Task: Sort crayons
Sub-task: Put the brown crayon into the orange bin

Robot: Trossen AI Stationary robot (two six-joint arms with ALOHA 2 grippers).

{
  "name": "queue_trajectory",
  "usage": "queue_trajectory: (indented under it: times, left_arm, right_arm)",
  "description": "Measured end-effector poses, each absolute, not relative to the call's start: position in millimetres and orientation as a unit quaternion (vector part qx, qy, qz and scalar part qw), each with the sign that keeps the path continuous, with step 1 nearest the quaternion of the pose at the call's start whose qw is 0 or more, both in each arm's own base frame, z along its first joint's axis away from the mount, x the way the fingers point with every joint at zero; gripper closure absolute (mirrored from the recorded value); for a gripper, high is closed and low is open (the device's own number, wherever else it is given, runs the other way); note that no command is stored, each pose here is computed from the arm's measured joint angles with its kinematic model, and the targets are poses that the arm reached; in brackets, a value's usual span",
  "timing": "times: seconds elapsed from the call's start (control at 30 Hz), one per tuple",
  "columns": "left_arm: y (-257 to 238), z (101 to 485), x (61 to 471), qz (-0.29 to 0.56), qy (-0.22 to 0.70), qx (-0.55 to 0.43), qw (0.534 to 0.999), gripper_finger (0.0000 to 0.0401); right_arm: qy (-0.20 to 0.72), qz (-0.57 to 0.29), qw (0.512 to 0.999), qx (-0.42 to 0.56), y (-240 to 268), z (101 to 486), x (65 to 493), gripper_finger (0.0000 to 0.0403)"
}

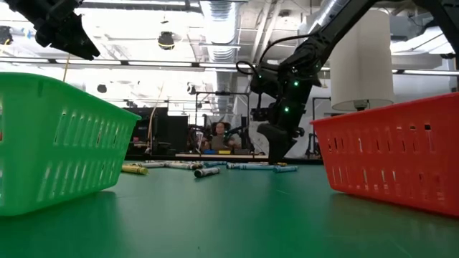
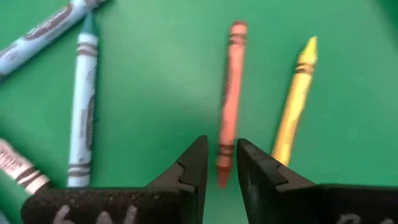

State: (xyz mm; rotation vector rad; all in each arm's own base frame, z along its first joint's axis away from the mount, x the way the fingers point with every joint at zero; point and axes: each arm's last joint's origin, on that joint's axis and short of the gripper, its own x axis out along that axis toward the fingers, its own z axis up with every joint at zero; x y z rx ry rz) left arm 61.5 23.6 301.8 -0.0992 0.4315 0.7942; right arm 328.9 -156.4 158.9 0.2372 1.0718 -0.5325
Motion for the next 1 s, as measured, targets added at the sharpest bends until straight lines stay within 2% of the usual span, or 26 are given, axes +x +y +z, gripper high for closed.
queue_trajectory:
  times: [0.27, 0.53, 1.0]
  left_arm:
    - [23.8, 295.3, 63.8, 0.383, 0.218, -0.046, 0.897, 0.0178]
    - [23.8, 296.1, 64.1, 0.383, 0.214, -0.047, 0.897, 0.0178]
    - [23.8, 296.1, 64.2, 0.383, 0.213, -0.048, 0.897, 0.0178]
  right_arm:
    - [0.514, -0.245, 0.814, 0.117, -154.2, 155.8, 325.4, 0.0316]
    - [0.515, -0.247, 0.813, 0.119, -153.9, 155.9, 325.0, 0.0394]
    - [0.488, -0.251, 0.829, 0.11, -147.9, 167.1, 339.8, 0.0401]
